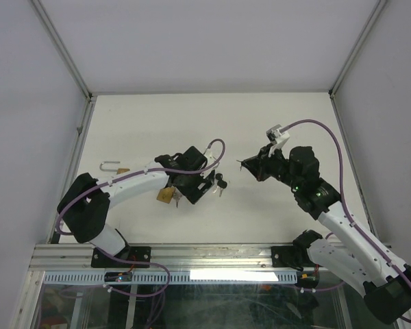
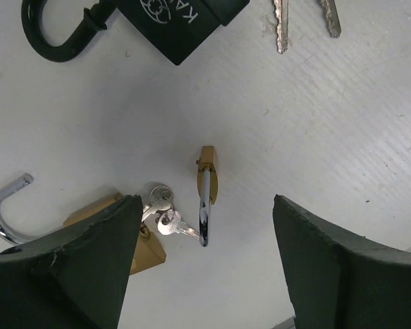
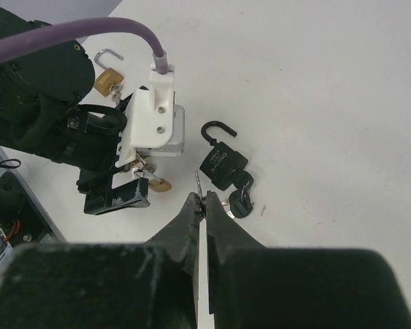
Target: Unlock with the key
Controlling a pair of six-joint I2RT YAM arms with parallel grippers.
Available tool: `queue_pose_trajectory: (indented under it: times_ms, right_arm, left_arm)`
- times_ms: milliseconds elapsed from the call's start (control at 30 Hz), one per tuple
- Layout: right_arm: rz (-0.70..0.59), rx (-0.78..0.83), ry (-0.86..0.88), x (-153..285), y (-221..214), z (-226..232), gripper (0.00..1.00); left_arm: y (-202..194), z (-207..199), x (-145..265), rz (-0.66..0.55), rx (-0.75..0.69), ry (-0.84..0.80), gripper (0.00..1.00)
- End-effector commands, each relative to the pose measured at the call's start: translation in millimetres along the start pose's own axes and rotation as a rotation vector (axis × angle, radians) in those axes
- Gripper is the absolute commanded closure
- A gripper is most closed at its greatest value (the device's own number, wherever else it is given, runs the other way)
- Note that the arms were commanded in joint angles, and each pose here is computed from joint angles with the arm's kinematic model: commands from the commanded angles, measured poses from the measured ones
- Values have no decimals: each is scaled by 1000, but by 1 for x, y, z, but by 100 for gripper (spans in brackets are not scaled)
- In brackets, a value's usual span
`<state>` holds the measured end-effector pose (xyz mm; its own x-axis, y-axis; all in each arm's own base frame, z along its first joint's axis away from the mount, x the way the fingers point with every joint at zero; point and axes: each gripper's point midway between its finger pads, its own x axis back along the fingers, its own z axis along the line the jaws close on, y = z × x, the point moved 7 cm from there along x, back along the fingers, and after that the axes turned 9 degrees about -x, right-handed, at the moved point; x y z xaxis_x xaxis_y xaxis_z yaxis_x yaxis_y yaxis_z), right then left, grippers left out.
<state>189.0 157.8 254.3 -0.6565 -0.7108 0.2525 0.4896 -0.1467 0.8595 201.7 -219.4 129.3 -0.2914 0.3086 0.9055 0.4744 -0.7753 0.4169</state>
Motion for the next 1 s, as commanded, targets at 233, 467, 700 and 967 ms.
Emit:
queue_pose_trajectory:
  times_ms: [233,467,700,967]
  right_arm:
    - [-51,12,7,5,4,2,100]
    - [-55,33,5,4,7,1,100]
    - [-55,59,8,6,10,2,100]
    - [-62,95,15,8,17,4,100]
  left_arm:
    - [11,4,-26,-20,72,111,46]
    - [6,1,-30,-11,71,90,60]
    - [2,-6,-31,9,77,30,72]
    - [-1,-7,-31,15,84,27,67]
